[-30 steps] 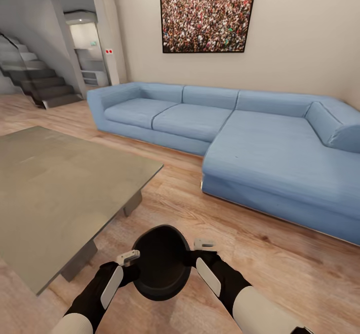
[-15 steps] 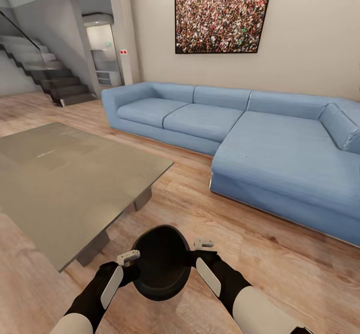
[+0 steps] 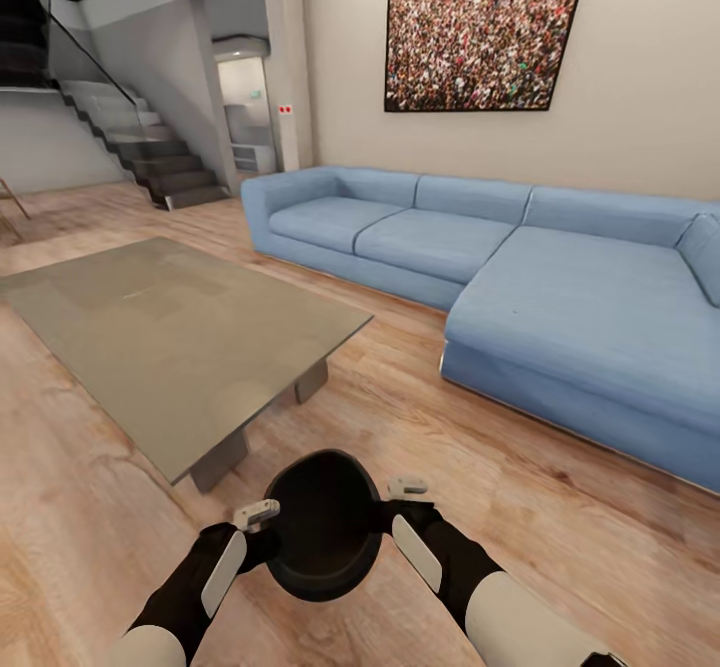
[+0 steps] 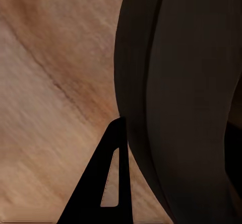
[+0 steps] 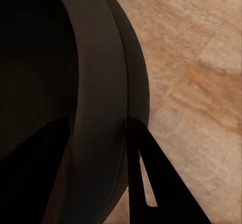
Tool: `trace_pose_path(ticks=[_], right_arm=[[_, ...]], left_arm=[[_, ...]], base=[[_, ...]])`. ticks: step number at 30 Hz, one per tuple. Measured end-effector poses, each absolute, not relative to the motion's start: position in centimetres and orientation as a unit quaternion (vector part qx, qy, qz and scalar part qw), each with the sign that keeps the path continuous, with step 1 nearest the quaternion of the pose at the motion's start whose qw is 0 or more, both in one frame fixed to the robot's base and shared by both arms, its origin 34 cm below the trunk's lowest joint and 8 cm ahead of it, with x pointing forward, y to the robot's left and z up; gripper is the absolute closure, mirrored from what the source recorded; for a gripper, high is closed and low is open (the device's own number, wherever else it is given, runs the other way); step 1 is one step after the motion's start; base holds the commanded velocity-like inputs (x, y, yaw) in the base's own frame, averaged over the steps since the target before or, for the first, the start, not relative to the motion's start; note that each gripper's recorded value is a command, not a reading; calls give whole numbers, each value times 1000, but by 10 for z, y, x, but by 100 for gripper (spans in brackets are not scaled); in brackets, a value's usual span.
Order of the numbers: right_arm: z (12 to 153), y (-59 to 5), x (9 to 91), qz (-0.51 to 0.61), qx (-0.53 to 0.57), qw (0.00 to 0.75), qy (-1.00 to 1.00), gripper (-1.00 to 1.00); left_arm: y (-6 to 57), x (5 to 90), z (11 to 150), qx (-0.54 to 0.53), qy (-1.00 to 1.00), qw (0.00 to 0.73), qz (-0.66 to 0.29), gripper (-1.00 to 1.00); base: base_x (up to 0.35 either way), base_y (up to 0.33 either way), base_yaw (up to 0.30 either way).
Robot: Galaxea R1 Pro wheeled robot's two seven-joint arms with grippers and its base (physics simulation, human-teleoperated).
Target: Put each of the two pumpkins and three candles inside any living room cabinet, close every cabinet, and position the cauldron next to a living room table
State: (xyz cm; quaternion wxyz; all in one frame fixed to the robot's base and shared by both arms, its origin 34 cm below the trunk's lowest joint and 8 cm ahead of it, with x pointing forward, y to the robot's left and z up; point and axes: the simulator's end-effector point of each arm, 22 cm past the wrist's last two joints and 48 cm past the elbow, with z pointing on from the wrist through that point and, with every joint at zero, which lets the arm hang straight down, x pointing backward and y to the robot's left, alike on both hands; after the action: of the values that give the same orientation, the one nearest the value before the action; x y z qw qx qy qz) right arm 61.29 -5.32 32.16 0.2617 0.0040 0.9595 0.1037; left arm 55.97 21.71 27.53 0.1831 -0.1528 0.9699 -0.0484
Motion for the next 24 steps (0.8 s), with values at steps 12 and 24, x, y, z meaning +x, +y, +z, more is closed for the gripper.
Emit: trace_pose_path(ticks=[12, 24], right_arm=[[328, -53, 615, 104, 3, 267, 958, 100], [329, -53, 616, 104, 2, 269, 957, 100]], left_arm=[[217, 562, 281, -153, 969, 189, -51, 100], [217, 563, 282, -152, 969, 190, -50, 100]], base=[[-3, -1, 240], [0, 0, 74]])
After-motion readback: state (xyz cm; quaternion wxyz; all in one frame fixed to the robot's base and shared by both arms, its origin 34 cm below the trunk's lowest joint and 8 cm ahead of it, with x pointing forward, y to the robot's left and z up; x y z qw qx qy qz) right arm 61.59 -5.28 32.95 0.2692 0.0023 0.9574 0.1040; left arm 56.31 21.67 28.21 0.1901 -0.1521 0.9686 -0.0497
